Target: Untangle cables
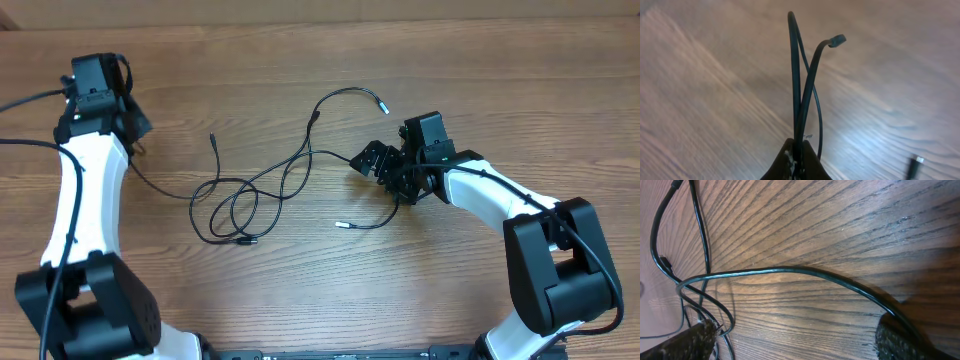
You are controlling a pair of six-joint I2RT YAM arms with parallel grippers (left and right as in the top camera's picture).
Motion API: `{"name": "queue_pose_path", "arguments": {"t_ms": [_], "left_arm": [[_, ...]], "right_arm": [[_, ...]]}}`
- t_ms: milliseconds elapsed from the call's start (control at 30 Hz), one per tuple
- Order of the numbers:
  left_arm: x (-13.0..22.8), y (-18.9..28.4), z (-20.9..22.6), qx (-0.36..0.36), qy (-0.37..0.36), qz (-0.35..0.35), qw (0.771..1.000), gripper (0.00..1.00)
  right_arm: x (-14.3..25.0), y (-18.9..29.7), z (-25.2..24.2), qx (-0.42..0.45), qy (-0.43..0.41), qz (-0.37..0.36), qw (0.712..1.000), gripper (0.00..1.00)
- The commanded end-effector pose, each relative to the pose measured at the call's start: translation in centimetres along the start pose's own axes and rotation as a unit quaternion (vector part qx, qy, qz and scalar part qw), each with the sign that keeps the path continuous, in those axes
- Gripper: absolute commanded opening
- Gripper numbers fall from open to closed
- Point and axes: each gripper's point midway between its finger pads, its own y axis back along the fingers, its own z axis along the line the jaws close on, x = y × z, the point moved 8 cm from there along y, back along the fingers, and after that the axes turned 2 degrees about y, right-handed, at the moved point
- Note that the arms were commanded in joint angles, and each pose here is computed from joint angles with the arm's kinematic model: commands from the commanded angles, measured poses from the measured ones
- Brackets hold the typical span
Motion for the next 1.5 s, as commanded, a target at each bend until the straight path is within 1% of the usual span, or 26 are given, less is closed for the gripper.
{"name": "queue_pose_path", "arguments": {"t_ms": [0,100,167,233,300,367,400,500,567,633,667,800,867,933,967,1067,1133,1167,1233,1267,1367,1467], "left_arm": [[-0.5,-1.0,1.3,-0.022,0.037,0.006,0.999,0.04],[-0.6,-1.5,2.1,-0.029,0.055,0.010,0.998,0.04],[-1.2,-1.7,2.2,-0.003,0.090,0.007,0.996,0.04],[-2.4,-1.9,1.7,0.080,0.109,0.004,0.991,0.04],[-3.9,-1.9,1.6,0.156,0.128,-0.012,0.979,0.04],[-5.6,-1.8,2.0,0.209,0.141,-0.041,0.967,0.04],[-6.4,-1.8,2.5,0.219,0.145,-0.060,0.963,0.04],[-7.8,-1.9,4.0,0.215,0.142,-0.098,0.961,0.04],[-8.0,-2.0,4.7,0.209,0.139,-0.102,0.963,0.04],[-7.5,-2.3,5.0,0.198,0.121,-0.090,0.969,0.04],[-7.1,-2.5,5.3,0.179,0.107,-0.084,0.974,0.04],[-6.0,-3.2,6.2,0.106,0.100,-0.067,0.987,0.06],[-5.6,-3.6,6.4,0.088,0.099,-0.056,0.990,0.10],[-5.2,-3.8,6.4,0.087,0.094,-0.044,0.991,0.11],[-4.9,-3.8,6.4,0.087,0.093,-0.036,0.991,0.15],[-4.2,-3.7,5.6,0.125,0.080,-0.010,0.989,0.31],[-3.8,-3.4,4.9,0.166,0.063,0.007,0.984,0.33],[-3.6,-3.4,4.6,0.179,0.063,0.014,0.982,0.36],[-3.2,-3.2,4.1,0.209,0.061,0.030,0.976,0.47],[-3.0,-3.2,3.9,0.216,0.060,0.036,0.974,0.49],[-2.3,-3.3,3.1,0.221,0.044,0.053,0.973,0.48],[-1.1,-3.8,1.4,0.234,-0.019,0.070,0.970,0.48]], "right_arm": [[-0.1,-0.2,-0.8,0.024,-0.001,-0.008,1.000,1.00],[-0.1,-0.2,-0.8,0.024,-0.001,-0.008,1.000,1.00],[-0.1,-0.2,-0.8,0.024,-0.001,-0.008,1.000,1.00],[-0.1,-0.2,-0.8,0.024,-0.001,-0.008,1.000,1.00],[-0.1,-0.2,-0.8,0.024,-0.001,-0.008,1.000,1.00],[-0.1,-0.2,-0.8,0.024,-0.001,-0.008,1.000,1.00],[-0.1,-0.2,-0.8,0.024,-0.001,-0.007,1.000,1.00],[-0.1,-0.2,-0.8,0.025,-0.001,-0.007,1.000,1.00],[-0.1,-0.2,-0.8,0.024,-0.001,-0.008,1.000,1.00],[-0.1,-0.2,-0.8,0.023,0.000,-0.009,1.000,1.00],[-0.1,-0.2,-0.8,0.022,0.000,-0.010,1.000,1.00],[-0.2,-0.2,-0.7,0.021,0.001,-0.011,1.000,1.00],[-0.2,-0.2,-0.7,0.022,0.001,-0.011,1.000,1.00],[-0.2,-0.2,-0.7,0.022,0.001,-0.011,1.000,1.00],[-0.2,-0.2,-0.7,0.022,0.001,-0.010,1.000,1.00],[-0.2,-0.2,-0.7,0.022,0.001,-0.011,1.000,1.00],[-0.2,-0.2,-0.7,0.022,0.001,-0.010,1.000,1.00],[-0.2,-0.2,-0.7,0.022,0.000,-0.010,1.000,1.00],[-0.2,-0.2,-0.7,0.022,0.001,-0.010,1.000,1.00],[-0.2,-0.2,-0.7,0.022,0.001,-0.010,1.000,1.00],[-0.2,-0.2,-0.7,0.022,0.001,-0.010,1.000,1.00],[-0.2,-0.2,-0.7,0.022,0.001,-0.010,1.000,1.00]]}}
